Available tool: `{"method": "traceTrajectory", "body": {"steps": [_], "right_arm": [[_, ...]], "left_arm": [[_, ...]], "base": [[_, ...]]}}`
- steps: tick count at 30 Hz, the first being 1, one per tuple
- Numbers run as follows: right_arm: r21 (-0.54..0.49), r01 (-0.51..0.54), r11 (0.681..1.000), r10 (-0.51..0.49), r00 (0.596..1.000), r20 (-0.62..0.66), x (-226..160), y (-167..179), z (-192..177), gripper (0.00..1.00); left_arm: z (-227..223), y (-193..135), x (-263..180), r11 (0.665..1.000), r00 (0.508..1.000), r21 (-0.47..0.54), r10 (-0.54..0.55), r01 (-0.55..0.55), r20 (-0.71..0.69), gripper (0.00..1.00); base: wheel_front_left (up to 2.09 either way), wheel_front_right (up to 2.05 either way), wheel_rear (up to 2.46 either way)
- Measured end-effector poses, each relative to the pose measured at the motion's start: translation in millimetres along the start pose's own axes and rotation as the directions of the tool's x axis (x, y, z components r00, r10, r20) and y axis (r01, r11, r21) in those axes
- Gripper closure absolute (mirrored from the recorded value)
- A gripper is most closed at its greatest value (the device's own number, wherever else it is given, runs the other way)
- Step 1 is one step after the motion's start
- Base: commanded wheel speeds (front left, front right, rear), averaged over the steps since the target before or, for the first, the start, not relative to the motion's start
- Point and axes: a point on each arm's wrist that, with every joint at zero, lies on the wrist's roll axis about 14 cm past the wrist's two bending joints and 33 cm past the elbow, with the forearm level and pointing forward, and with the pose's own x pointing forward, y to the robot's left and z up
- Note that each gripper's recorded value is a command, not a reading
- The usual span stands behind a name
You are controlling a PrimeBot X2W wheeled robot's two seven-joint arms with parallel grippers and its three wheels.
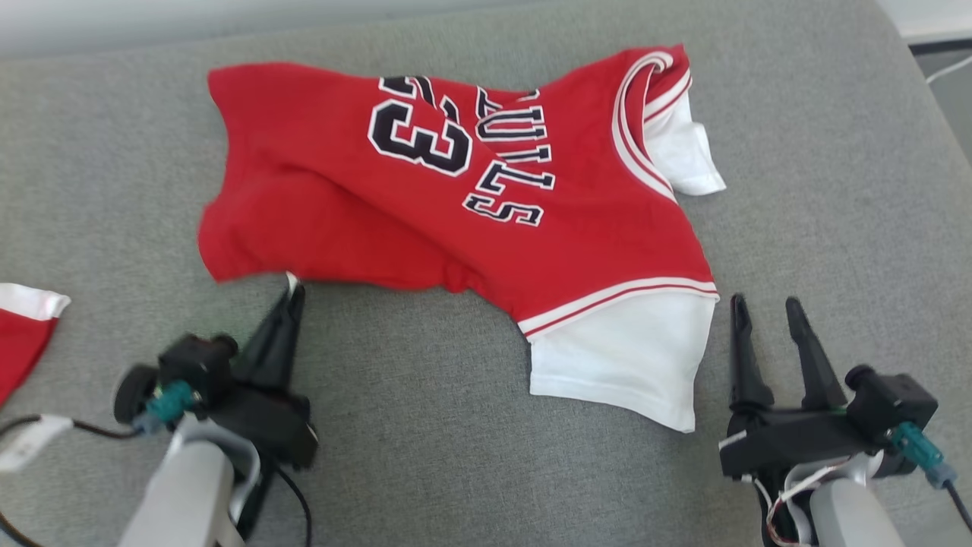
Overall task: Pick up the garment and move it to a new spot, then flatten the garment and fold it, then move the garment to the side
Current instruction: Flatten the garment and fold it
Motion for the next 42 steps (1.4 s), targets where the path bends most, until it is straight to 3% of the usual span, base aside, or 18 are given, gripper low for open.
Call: {"method": "traceTrajectory", "body": {"steps": [13, 28, 29, 30, 36, 42], "right_arm": [[0.032, -0.056, 0.998, 0.056, 0.998, -0.006, -30.9, 24.2, 1.1, 0.0], [0.066, -0.148, 0.987, 0.152, 0.987, -0.055, -60.1, 58.5, -16.6, 0.0], [0.066, -0.155, 0.986, 0.159, 0.986, -0.057, -60.1, 60.8, -17.3, 0.0], [0.066, -0.167, 0.984, 0.171, 0.983, -0.06, -59.7, 64.8, -18.2, 0.0], [0.066, -0.193, 0.979, 0.197, 0.979, -0.055, -57.4, 73.4, -16.2, 0.0], [0.065, -0.193, 0.979, 0.197, 0.979, -0.056, -55.7, 71.5, -16.2, 0.0]], "left_arm": [[-7.4, -15.8, -67.0, 0.997, 0.996, 0.064, 0.046, -0.041, -0.072, 1.0], [45.5, 3.0, -130.3, 0.959, 0.971, 0.154, 0.228, -0.237, 0.074, 1.0], [46.0, 5.0, -134.1, 0.957, 0.968, 0.152, 0.239, -0.248, 0.076, 0.86], [38.4, 7.7, -143.6, 0.953, 0.964, 0.145, 0.26, -0.265, 0.056, 0.0], [11.9, 10.9, -164.7, 0.948, 0.951, 0.088, 0.308, -0.306, -0.018, 0.0], [26.5, 29.8, -167.6, 0.927, 0.927, 0.038, 0.373, -0.374, 0.03, 0.0]], "base": [[0.0, 0.0, 0.0], [0.0, 0.0, 0.0], [0.0, 0.0, 0.0], [0.0, 0.0, 0.0], [0.0, 0.0, 0.0], [0.0, 0.0, 0.0]]}}
